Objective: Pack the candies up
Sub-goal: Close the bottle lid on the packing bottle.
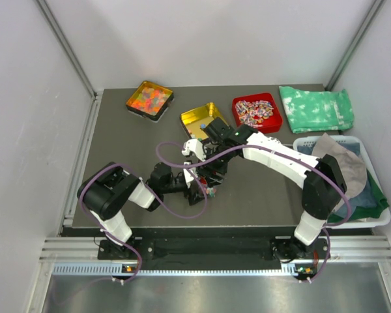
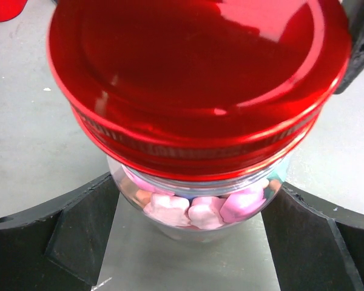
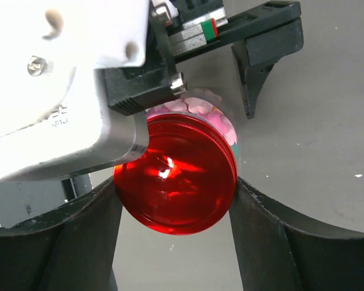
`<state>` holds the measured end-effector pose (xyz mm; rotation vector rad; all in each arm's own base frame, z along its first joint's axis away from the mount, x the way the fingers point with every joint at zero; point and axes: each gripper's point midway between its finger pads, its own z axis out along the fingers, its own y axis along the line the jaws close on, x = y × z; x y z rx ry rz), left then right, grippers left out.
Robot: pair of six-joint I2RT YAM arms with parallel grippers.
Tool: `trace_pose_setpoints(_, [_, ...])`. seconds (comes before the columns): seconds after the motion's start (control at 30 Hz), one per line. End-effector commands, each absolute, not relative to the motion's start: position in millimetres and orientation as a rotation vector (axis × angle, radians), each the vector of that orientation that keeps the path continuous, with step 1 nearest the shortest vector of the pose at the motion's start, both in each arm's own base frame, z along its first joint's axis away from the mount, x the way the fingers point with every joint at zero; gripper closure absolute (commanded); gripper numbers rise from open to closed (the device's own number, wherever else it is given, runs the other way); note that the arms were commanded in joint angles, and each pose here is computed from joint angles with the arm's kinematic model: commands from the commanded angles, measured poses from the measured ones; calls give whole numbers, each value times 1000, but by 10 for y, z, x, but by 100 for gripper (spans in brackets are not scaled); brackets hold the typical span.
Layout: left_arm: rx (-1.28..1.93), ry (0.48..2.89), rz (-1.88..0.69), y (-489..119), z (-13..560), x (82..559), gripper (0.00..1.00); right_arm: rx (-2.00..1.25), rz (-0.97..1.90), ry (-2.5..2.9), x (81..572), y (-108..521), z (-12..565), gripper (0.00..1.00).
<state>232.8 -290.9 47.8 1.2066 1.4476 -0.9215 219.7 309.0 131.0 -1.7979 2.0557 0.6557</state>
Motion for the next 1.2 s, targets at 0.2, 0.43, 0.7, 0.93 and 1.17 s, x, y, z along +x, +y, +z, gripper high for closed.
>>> trace_pose_setpoints(0.2, [1215,1401,-920,-2987,566,2402,2,-1786,615,2024,2255,3177,1351,29])
trace_pose_setpoints(0.43, [1184,1371,-952,-3067,579,2454,1,-1788,597,2032,2264,3161,1287,27])
trace_pose_setpoints(0.7, [1175,1354,-936,-3090,601,2485,2,-1776,581,2043,2304,3174,1274,27])
trace_pose_setpoints(0.93, [1149,1302,-924,-3093,682,2496,3,-1774,567,2063,2317,3154,1215,27])
trace_pose_setpoints(1.17, [1166,1301,-945,-3113,660,2471,8,-1773,567,2060,2330,3169,1234,27])
